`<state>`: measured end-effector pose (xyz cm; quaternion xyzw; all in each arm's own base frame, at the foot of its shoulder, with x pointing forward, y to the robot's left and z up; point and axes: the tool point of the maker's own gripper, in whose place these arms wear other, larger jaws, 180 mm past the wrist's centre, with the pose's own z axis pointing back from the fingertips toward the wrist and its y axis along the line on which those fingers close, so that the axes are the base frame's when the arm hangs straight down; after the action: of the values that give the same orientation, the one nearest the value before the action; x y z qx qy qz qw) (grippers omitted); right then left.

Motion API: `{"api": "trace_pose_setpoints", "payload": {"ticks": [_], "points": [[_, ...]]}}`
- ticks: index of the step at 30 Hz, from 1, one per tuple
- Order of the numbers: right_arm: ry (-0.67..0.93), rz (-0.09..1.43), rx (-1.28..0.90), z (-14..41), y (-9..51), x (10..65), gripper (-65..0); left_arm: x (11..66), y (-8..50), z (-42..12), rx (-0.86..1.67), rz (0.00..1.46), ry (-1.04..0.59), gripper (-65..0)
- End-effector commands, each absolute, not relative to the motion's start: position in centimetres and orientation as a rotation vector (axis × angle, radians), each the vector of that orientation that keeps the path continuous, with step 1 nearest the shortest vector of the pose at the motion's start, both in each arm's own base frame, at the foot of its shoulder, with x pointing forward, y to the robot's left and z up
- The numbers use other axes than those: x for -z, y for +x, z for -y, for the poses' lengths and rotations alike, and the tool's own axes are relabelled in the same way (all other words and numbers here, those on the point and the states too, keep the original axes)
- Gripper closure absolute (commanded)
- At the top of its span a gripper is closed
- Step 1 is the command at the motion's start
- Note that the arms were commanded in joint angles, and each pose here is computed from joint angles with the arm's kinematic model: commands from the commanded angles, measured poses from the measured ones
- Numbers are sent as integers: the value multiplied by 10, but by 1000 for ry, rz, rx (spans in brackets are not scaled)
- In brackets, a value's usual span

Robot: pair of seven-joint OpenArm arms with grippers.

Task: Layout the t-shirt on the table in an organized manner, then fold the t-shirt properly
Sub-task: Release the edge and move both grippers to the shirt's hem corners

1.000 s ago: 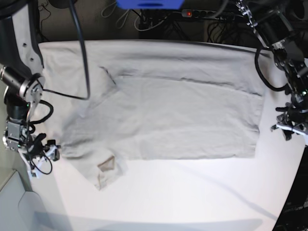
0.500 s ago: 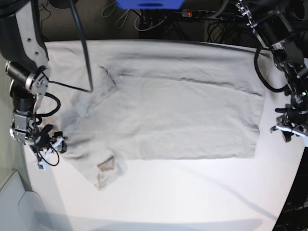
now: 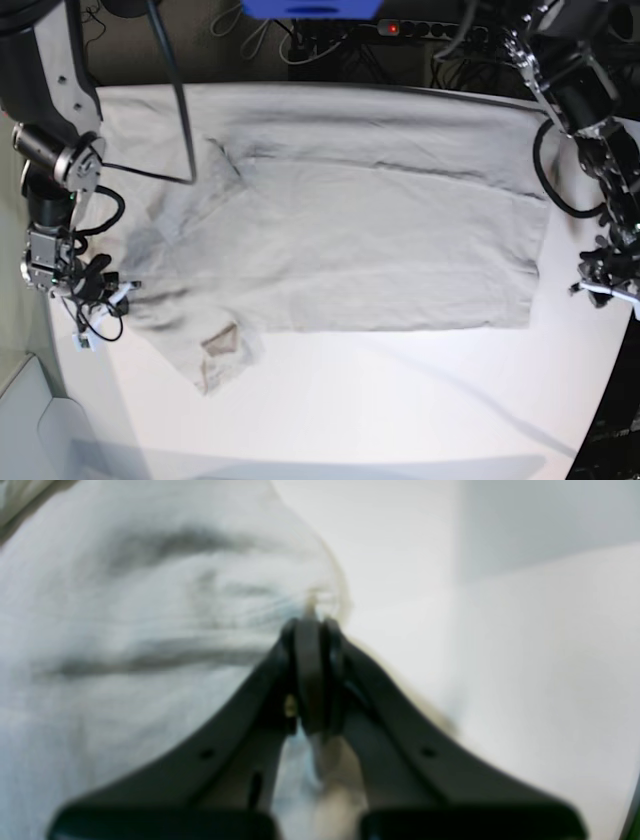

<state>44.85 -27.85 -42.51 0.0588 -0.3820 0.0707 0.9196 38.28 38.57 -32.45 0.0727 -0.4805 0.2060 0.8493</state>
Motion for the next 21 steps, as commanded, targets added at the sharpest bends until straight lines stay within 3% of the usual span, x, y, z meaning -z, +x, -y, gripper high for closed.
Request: {"api": "trace_pose_setpoints", "payload": {"ticks": [1, 13, 21], "points": [[119, 778, -173, 282, 453, 417, 0, 303, 400, -393, -445, 1071, 150, -262], [121, 783, -170, 282, 453, 415, 0, 322, 446, -395, -520, 1071, 51, -269], [125, 781, -176, 278, 454, 416, 0, 365, 463, -344, -327, 1010, 53, -505]]}}
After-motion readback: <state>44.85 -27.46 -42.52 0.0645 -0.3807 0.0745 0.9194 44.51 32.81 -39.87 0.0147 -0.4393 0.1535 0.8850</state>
